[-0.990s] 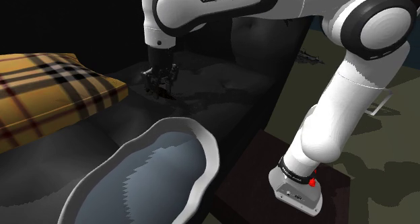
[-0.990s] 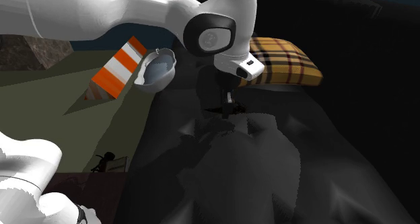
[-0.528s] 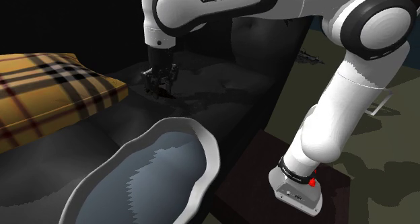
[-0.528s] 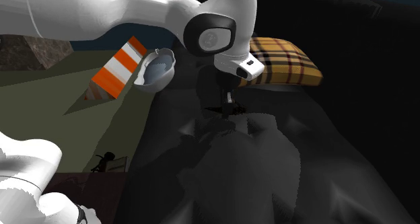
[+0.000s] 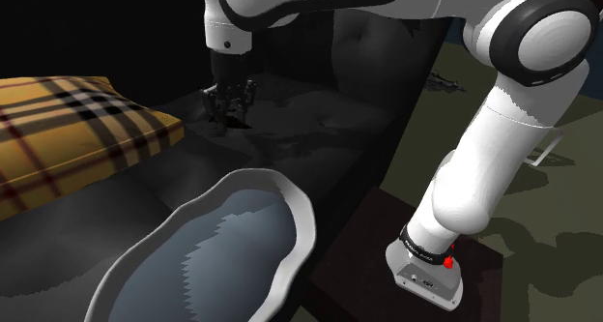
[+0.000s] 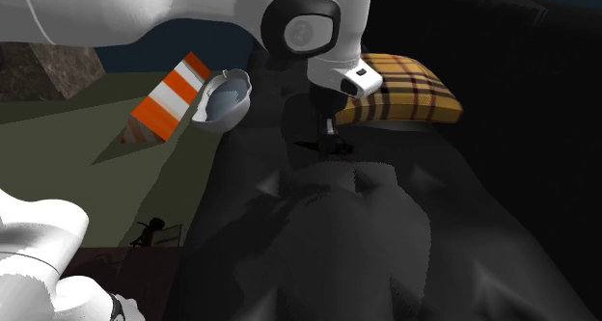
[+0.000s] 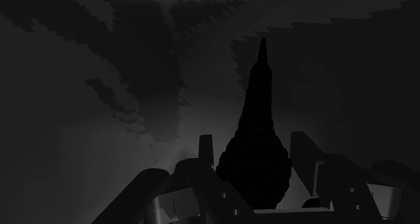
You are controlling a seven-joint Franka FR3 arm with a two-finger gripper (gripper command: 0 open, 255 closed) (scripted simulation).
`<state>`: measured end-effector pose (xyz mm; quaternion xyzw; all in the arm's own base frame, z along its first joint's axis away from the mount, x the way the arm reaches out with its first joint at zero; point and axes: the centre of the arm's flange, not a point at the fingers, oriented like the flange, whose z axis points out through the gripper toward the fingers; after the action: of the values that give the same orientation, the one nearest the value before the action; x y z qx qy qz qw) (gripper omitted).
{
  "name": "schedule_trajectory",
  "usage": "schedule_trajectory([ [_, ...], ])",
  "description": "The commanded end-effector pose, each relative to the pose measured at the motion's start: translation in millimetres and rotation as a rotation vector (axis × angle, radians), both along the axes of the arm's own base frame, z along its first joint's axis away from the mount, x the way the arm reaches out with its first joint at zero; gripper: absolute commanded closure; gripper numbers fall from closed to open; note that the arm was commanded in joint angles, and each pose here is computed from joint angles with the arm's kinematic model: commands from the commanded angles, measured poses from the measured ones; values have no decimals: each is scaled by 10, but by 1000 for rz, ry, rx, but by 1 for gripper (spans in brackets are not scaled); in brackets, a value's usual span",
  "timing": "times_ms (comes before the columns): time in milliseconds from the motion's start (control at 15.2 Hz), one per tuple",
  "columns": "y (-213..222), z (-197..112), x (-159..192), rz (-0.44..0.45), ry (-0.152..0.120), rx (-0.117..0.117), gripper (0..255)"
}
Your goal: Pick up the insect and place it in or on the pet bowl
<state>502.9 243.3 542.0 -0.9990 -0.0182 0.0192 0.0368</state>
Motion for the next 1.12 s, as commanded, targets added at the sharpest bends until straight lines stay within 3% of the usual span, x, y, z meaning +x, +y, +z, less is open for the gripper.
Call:
schedule_trajectory([
  [0, 3, 108, -4, 0, 0, 0, 255],
  [1056, 3, 953, -4, 0, 0, 0, 255],
])
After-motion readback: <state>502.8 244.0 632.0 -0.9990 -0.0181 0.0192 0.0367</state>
